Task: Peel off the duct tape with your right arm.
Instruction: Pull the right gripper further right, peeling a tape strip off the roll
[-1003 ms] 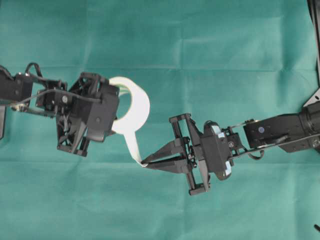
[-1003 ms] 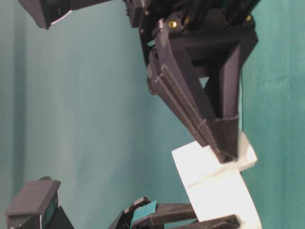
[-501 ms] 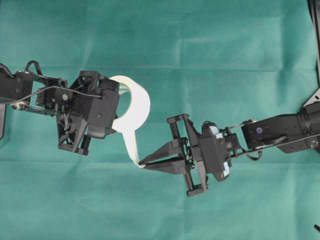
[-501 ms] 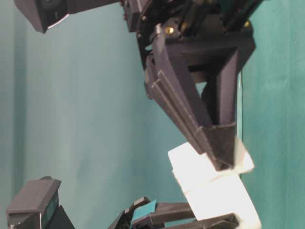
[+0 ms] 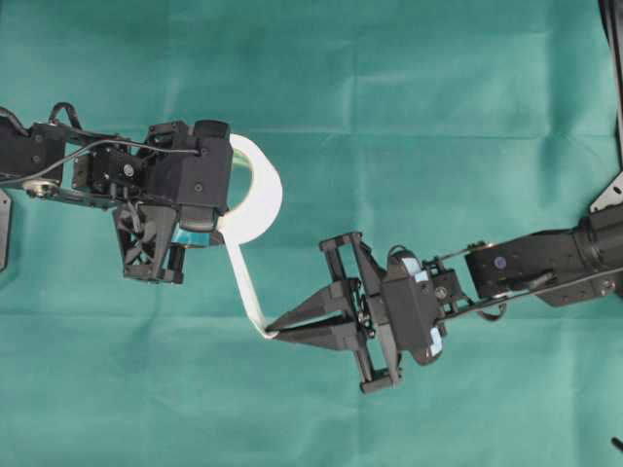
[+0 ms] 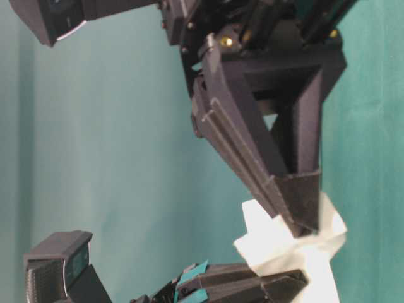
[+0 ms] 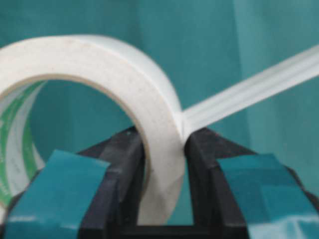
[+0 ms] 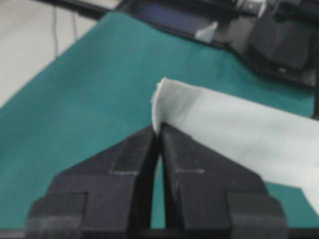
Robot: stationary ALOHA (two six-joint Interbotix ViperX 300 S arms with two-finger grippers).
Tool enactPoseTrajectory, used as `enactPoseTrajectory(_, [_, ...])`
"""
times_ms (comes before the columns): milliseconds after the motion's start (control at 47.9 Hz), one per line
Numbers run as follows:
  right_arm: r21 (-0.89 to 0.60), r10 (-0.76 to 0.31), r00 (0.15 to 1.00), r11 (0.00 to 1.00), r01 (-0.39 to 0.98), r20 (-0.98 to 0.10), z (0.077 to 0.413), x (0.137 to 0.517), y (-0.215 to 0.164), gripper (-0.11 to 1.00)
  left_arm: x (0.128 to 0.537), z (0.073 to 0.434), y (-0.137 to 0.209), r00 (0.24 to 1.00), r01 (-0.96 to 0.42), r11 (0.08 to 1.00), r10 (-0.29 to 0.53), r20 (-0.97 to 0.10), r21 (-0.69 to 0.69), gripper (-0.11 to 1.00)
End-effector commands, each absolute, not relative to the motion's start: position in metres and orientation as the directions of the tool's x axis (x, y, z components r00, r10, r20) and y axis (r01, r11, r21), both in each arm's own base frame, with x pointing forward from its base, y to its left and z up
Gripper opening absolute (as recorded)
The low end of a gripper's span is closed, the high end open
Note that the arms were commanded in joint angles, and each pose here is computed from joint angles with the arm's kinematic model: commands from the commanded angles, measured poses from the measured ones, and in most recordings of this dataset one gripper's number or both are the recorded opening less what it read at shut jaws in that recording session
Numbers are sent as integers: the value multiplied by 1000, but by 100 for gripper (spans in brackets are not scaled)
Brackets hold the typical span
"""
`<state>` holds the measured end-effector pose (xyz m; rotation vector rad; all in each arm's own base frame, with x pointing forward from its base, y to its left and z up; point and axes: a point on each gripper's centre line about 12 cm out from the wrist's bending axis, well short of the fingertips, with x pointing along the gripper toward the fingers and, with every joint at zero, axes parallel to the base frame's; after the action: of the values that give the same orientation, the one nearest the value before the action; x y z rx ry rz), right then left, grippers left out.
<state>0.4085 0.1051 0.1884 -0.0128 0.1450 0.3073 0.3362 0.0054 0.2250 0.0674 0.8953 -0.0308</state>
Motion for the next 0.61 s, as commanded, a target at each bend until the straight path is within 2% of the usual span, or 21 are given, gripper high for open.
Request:
enactPoseTrajectory(0, [2, 361, 926, 932, -363, -107, 202, 406, 131, -9, 336, 240, 17, 656, 23, 998, 26, -754, 55, 21])
enactPoseTrajectory(397, [-1, 359, 926, 932, -361, -117, 200, 405, 130, -9, 332, 238, 11, 652, 41, 998, 16, -758, 56, 21])
enactPoseTrajectory(585, [4, 327, 933, 944, -330, -153, 199, 403, 118, -9, 331, 236, 3, 647, 68, 996, 0, -762, 58, 21])
